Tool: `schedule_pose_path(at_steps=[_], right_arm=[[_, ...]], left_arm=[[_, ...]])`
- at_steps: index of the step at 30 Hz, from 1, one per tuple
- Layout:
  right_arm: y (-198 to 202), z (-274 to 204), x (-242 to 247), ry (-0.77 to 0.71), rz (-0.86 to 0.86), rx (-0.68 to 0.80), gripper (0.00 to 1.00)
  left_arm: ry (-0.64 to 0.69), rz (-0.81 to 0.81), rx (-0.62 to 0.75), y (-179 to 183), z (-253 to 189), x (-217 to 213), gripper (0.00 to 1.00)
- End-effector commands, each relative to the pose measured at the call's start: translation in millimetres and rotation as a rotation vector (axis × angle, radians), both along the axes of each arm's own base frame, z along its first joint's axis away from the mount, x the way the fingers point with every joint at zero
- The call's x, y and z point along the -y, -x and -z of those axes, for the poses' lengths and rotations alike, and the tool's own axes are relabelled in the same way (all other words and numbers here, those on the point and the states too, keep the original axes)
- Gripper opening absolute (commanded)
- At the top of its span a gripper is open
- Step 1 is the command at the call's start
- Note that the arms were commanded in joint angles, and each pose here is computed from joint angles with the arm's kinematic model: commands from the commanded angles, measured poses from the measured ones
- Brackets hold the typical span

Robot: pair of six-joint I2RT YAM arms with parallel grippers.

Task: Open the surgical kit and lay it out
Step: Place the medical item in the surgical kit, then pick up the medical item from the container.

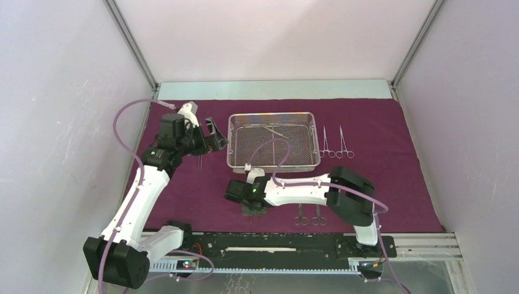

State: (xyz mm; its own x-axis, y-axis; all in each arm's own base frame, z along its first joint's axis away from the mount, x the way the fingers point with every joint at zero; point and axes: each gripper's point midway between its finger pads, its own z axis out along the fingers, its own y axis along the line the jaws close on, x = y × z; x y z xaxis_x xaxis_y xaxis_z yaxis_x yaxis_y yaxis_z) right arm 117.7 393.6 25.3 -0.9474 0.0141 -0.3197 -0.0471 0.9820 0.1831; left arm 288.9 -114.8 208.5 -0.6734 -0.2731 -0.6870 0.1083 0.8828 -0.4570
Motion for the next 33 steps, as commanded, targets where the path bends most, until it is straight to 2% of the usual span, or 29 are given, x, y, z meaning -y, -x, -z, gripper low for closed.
schedule_pose_path(at_steps=[1,11,18,23,28,33], right_arm=[[-1,-15,-4,-0.034,0.0,0.043,0.3],[-17,-66,5,-0.073,-0.066,0.182,0.45],[-53,-128,34,-0.098,-0.089,0.34,0.63],[-83,-155,52,-0.112,-0.122,0.401,0.77],[-117,-166,71,-0.125,-0.134,0.412,0.83],[-158,-163,88,-0.15,-0.105,0.385,0.83]], left_arm=[[-0.005,-0.004,0.017,2,2,-1,1.0],[-0.022,-0.018,0.007,-1,6,-4,1.0],[-0.043,-0.042,0.0,-5,10,-10,1.0],[-0.05,-0.046,-0.019,-6,16,-11,1.0],[-0.054,-0.044,-0.031,-7,20,-11,1.0],[-0.051,-0.04,-0.036,-7,21,-10,1.0]])
